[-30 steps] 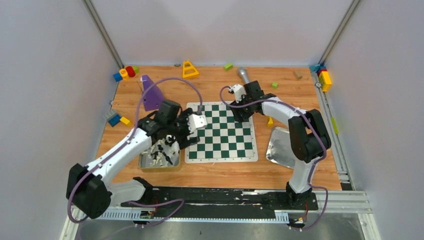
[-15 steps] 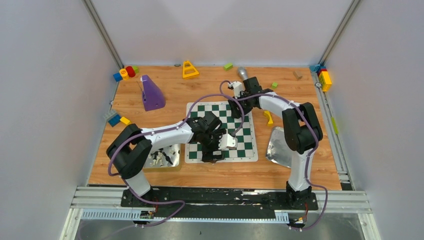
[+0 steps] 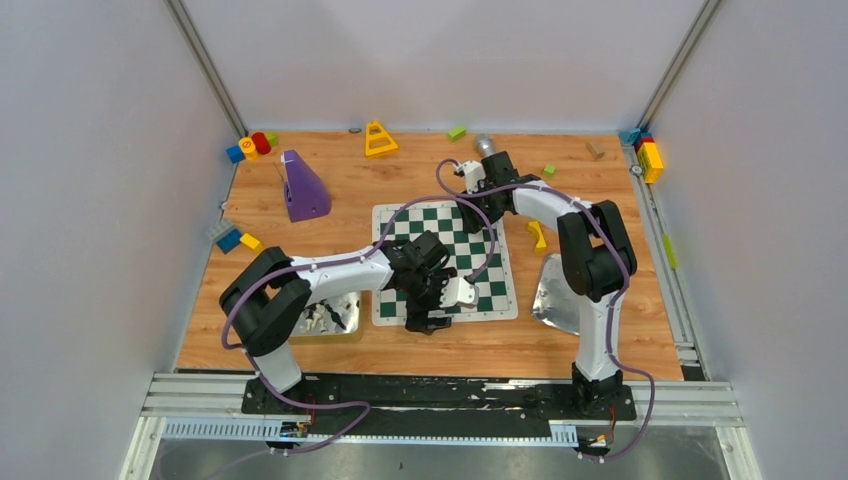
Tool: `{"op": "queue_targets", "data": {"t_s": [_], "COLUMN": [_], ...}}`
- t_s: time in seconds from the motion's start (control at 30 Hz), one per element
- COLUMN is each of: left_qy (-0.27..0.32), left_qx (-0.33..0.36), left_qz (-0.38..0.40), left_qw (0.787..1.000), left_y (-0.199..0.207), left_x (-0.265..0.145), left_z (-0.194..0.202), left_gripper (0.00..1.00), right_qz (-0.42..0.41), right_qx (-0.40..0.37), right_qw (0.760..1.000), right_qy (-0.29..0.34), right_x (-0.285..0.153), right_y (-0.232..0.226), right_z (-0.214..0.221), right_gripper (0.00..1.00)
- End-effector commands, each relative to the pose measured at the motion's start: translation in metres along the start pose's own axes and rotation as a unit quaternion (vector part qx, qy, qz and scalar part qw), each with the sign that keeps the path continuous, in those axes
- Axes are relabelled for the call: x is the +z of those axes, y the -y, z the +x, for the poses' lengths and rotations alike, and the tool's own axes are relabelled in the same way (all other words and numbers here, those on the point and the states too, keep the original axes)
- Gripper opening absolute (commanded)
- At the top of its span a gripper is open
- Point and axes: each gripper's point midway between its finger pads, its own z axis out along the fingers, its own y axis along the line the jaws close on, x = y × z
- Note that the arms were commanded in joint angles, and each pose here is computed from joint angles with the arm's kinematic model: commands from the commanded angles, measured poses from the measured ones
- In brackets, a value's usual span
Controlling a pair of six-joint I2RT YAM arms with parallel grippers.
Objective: Set up the chess pieces on the board
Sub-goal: Adjust the chessboard at the center of the board.
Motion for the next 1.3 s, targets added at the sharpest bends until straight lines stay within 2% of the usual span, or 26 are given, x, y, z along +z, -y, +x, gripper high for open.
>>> {"op": "queue_targets", "data": {"t_s": [0.0, 0.3, 0.6, 0.8, 1.03, 1.1, 1.27], "left_qy": [-0.002, -0.023, -0.046, -0.035, 0.017, 0.017, -0.017], "left_qx": [0.012, 0.013, 0.016, 0.009, -0.014, -0.034, -0.124], "left_qz": [0.028, 0.018, 0.013, -0.040, -0.159, -0.186, -0.243], "left_qw": [1.000, 1.000, 0.999, 0.999, 0.987, 0.982, 0.962], "left_y": [0.016, 0.017, 0.021, 0.006, -0.020, -0.024, -0.041], "left_x": [0.006, -0.001, -0.011, -0.025, -0.088, -0.111, -0.164], "left_z": [-0.001, 0.005, 0.015, 0.004, -0.028, -0.021, 0.031], "left_gripper": [0.94, 0.93, 0.93, 0.98, 1.00, 1.00, 0.97], "right_qz": [0.032, 0.012, 0.028, 0.033, 0.025, 0.023, 0.014], "right_qx": [0.011, 0.008, -0.001, -0.015, -0.029, -0.034, -0.046], "right_qw": [0.999, 1.000, 1.000, 0.999, 0.997, 0.996, 0.996], "right_qy": [-0.014, -0.011, 0.000, 0.033, 0.067, 0.074, 0.071], "right_x": [0.008, -0.013, -0.043, -0.069, -0.105, -0.116, -0.127], "right_y": [0.013, 0.000, -0.004, -0.008, -0.019, -0.023, -0.033], "right_z": [0.004, 0.004, -0.003, -0.023, -0.028, -0.024, -0.002], "right_gripper": [0.49, 0.50, 0.51, 0.54, 0.53, 0.53, 0.52]}}
